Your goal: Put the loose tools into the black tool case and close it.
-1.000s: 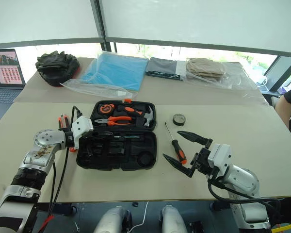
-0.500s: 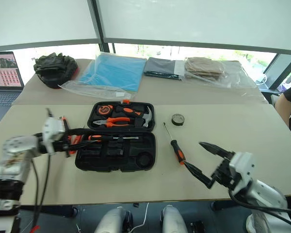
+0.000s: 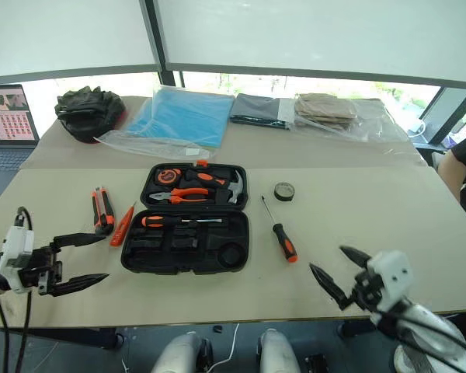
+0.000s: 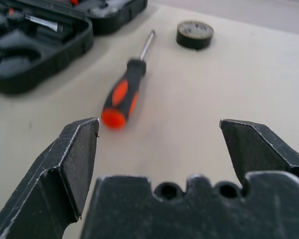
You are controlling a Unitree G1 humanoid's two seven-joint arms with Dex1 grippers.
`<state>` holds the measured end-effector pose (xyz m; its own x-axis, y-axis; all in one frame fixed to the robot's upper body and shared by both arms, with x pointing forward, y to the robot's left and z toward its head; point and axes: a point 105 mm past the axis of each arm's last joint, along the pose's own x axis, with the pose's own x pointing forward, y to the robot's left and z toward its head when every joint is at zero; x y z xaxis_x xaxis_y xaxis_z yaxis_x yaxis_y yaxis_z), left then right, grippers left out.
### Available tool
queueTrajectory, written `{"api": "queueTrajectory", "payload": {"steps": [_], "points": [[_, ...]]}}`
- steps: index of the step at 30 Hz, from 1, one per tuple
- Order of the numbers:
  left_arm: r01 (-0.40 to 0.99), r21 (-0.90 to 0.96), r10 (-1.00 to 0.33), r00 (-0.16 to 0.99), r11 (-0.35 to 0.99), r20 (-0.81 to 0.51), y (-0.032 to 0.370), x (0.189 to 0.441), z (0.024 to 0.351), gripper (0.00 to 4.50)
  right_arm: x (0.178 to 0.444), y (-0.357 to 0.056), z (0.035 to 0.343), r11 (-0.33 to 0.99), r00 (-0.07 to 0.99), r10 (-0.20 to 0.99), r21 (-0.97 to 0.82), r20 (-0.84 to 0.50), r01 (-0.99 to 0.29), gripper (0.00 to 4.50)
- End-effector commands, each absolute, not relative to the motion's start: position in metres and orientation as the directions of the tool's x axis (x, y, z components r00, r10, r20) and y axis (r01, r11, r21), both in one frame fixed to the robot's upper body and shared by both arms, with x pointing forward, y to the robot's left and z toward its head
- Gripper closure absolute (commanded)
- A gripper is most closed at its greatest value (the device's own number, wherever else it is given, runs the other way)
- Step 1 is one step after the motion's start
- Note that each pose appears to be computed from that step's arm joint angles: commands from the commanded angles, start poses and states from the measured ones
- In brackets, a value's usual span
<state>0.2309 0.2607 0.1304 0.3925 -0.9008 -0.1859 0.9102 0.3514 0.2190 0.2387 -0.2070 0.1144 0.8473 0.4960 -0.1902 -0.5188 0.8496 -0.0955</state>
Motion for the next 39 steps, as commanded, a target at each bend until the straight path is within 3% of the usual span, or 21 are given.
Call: {"api": "queueTrajectory", "payload": {"steps": [1,7,10,12,17,19,22,25,29,31,33,35,39], "points": [[0.921,0.252,-0.934,0.335,0.298,-0.121,0.237,0.228,0.148,0.01,0.257,-0.183,0.111,0.821,0.793,0.512,-0.082,-0.33,-0.564,0.0],[0.94,0.257,-0.963,0.254,0.225,-0.087,0.209,0.216,0.154,0.01,0.282,-0.154,0.103,0.814,0.728,0.494,-0.04,-0.474,-0.579,0.0],[0.942,0.261,-0.968,0.24,0.213,-0.078,0.202,0.214,0.152,0.0,0.292,-0.151,0.098,0.831,0.73,0.458,-0.049,-0.508,-0.555,0.65],[0.94,0.26,-0.969,0.243,0.221,-0.053,0.199,0.213,0.154,0.0,0.293,-0.152,0.095,0.837,0.719,0.435,-0.051,-0.542,-0.544,1.5],[0.937,0.236,-0.964,0.267,0.259,-0.002,0.196,0.215,0.157,0.0,0.297,-0.167,0.102,0.865,0.77,0.362,-0.118,-0.525,-0.487,3.11],[0.934,0.229,-0.96,0.279,0.273,0.009,0.196,0.217,0.157,0.0,0.295,-0.174,0.104,0.874,0.785,0.343,-0.131,-0.515,-0.467,3.5],[0.931,0.232,-0.957,0.289,0.282,0.007,0.196,0.219,0.156,0.0,0.292,-0.179,0.109,0.88,0.803,0.344,-0.132,-0.486,-0.457,3.5],[0.915,0.187,-0.933,0.358,0.358,0.038,0.205,0.222,0.156,0.0,0.28,-0.174,0.144,0.804,0.813,0.499,-0.19,-0.3,-0.563,3.5],[0.885,0.127,-0.894,0.446,0.447,0.039,0.222,0.216,0.15,0.0,0.268,-0.17,0.179,0.727,0.781,0.615,-0.305,-0.111,-0.616,3.5],[0.868,0.118,-0.876,0.482,0.482,0.033,0.228,0.215,0.147,0.0,0.265,-0.157,0.187,0.65,0.71,0.7,-0.345,-0.074,-0.677,3.5],[0.831,0.117,-0.838,0.546,0.544,0.019,0.24,0.212,0.141,0.0,0.271,-0.117,0.202,0.491,0.54,0.84,-0.357,-0.045,-0.794,3.5],[0.797,0.101,-0.801,0.599,0.595,-0.002,0.253,0.207,0.133,0.0,0.279,-0.077,0.207,0.326,0.386,0.916,-0.354,-0.112,-0.877,3.5],[0.752,0.086,-0.752,0.658,0.654,-0.029,0.269,0.196,0.125,0.0,0.297,-0.031,0.194,0.099,0.229,0.918,-0.373,-0.324,-0.922,3.5]]}}
